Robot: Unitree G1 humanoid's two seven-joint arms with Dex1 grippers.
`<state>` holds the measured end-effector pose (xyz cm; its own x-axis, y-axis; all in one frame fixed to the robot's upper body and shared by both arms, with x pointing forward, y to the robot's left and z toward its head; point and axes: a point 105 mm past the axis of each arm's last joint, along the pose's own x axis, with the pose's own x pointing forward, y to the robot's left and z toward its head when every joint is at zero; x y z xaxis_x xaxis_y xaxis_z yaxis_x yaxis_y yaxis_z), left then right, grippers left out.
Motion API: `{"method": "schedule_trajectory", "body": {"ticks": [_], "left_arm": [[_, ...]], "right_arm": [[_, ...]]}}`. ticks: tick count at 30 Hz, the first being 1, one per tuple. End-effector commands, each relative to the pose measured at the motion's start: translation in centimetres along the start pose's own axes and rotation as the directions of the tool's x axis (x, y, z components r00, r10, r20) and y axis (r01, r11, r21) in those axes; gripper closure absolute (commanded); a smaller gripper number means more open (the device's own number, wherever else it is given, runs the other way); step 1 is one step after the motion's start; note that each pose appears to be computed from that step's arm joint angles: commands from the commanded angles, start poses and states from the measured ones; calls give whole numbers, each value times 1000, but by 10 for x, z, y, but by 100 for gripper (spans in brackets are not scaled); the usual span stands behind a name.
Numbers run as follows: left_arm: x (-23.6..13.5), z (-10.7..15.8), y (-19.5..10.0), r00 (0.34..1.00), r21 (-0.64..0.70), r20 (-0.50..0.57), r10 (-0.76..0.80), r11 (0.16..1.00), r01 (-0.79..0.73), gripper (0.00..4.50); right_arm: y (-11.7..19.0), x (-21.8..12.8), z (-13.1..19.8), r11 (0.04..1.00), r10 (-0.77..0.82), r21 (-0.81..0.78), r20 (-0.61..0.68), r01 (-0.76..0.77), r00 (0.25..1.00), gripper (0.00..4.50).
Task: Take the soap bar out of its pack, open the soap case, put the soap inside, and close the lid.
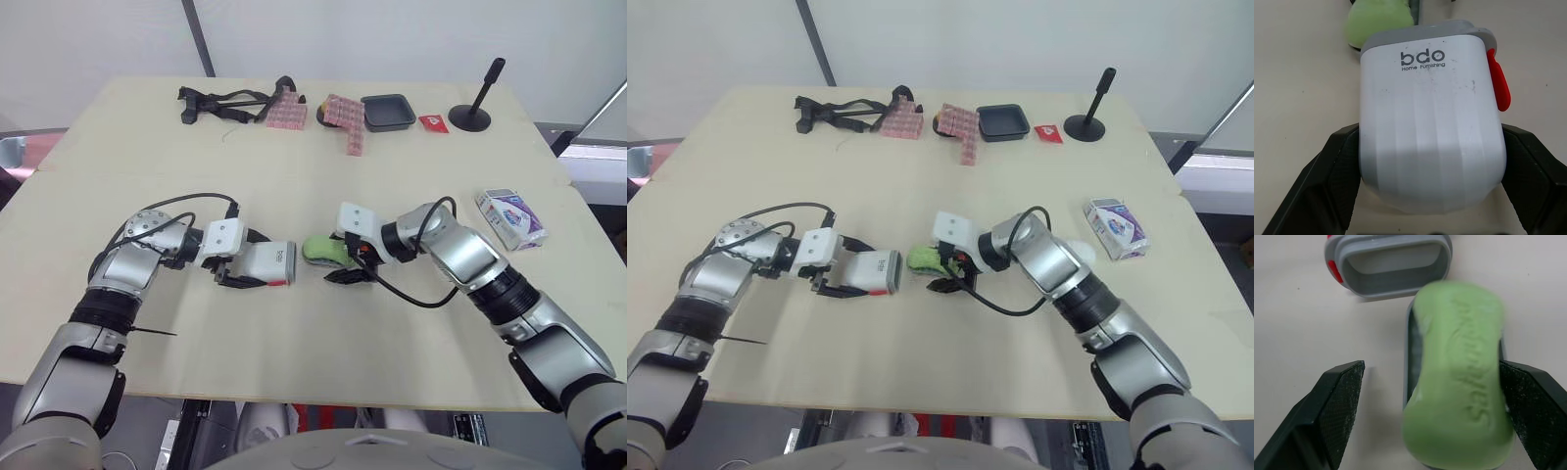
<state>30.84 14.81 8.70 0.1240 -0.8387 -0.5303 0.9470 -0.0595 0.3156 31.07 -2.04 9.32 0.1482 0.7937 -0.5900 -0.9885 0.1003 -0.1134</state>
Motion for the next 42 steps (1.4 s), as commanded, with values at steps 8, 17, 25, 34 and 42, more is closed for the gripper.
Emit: {"method": "schedule_trajectory", "body": {"ticks": [8, 17, 25, 34, 42], "left_arm": [[-7, 5, 2, 1000, 24, 12, 28, 999, -28, 103], [-8, 3, 1, 1000, 19, 5, 30, 999, -30, 103], [-9, 3, 2, 1000, 17, 1, 30, 999, -30, 103], [-9, 2, 2, 999, 12, 0, 32, 999, -32, 103], [-9, 1, 1, 999, 10, -3, 33, 999, -33, 103]], "right_arm": [[-9, 2, -3, 999, -29, -38, -22, 28, 999, 0], [-9, -8, 14, 994, -40, -99, 14, 41, 999, 0], [2, -13, 28, 994, -14, -104, 41, 18, 999, 0], [-11, -13, 31, 996, -67, -58, 65, 70, 996, 0], [-19, -12, 27, 995, -86, -36, 62, 88, 994, 0]]}}
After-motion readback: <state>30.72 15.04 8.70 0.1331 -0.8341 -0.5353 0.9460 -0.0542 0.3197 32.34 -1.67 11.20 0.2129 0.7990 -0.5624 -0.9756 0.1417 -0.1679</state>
